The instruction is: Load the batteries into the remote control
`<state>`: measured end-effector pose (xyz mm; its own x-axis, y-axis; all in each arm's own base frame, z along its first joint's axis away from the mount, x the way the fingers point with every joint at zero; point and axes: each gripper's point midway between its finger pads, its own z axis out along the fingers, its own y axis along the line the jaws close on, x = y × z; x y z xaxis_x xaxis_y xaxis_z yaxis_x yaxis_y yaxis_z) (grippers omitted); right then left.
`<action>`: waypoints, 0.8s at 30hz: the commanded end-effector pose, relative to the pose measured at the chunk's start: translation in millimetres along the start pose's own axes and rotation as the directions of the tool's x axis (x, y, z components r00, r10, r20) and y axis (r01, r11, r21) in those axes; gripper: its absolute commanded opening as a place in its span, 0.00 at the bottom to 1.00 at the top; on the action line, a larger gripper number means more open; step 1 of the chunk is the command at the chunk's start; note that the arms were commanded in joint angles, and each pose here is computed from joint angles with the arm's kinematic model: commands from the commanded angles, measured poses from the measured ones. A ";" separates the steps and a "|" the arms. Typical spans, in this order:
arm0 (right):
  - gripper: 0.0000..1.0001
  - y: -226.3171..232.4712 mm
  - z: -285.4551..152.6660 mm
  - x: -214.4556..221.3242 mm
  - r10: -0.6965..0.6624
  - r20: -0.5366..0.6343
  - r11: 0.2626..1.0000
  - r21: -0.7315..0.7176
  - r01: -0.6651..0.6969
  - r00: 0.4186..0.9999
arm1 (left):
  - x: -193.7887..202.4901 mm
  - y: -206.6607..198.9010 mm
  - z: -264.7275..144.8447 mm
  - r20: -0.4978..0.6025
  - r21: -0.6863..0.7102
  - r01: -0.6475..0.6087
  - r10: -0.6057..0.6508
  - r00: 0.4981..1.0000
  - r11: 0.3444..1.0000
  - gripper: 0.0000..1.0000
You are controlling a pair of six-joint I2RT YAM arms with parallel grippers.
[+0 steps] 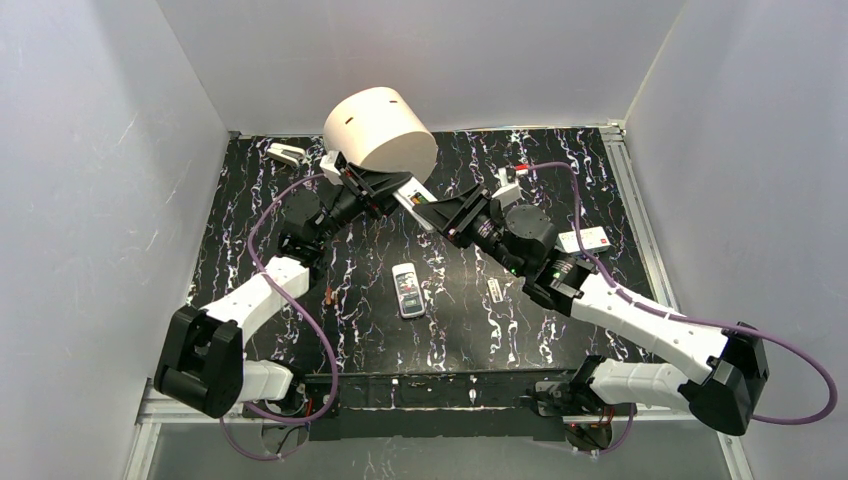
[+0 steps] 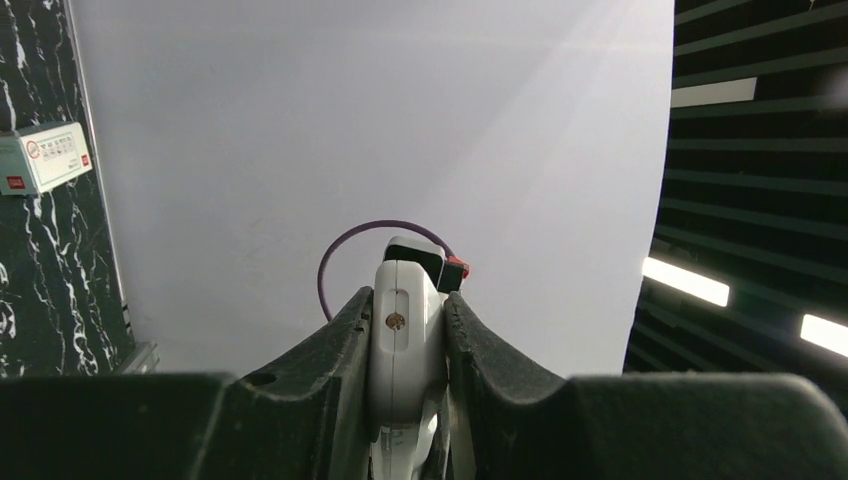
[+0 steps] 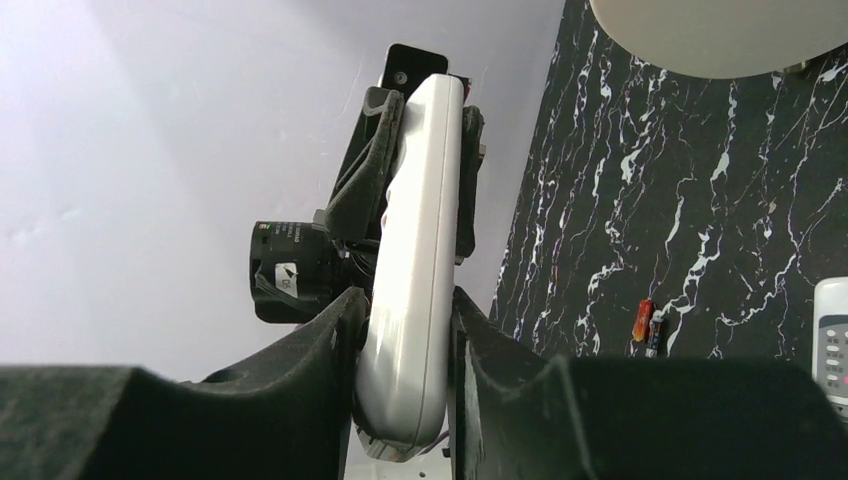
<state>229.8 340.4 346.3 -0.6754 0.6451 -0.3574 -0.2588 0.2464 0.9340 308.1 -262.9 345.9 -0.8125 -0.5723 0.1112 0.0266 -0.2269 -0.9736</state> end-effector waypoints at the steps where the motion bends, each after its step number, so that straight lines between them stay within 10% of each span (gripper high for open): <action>1: 0.33 -7.5 7.4 1.1 -0.005 -0.013 0.999 0.039 0.006 1.000 | 31.9 -40.1 -10.8 -0.087 0.104 -0.095 0.104 0.991 0.990 0.00; 8: 0.84 12.6 -17.1 -19.8 -0.067 0.086 0.993 -0.087 0.075 0.994 | 28.1 -35.4 -16.9 -0.057 0.060 -0.285 0.288 0.956 0.957 0.00; 24: 0.58 23.9 -26.1 9.0 -0.174 -0.060 0.967 -0.200 0.159 0.983 | 31.4 -36.4 -17.6 -0.106 0.061 -0.355 0.360 0.927 0.933 0.00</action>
<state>202.3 328.7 353.9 -0.6658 0.5710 -0.4803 -0.4476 0.2093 0.8694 277.3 -260.7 356.6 -0.8177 -0.5386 -0.2033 0.2662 -0.0406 -0.9631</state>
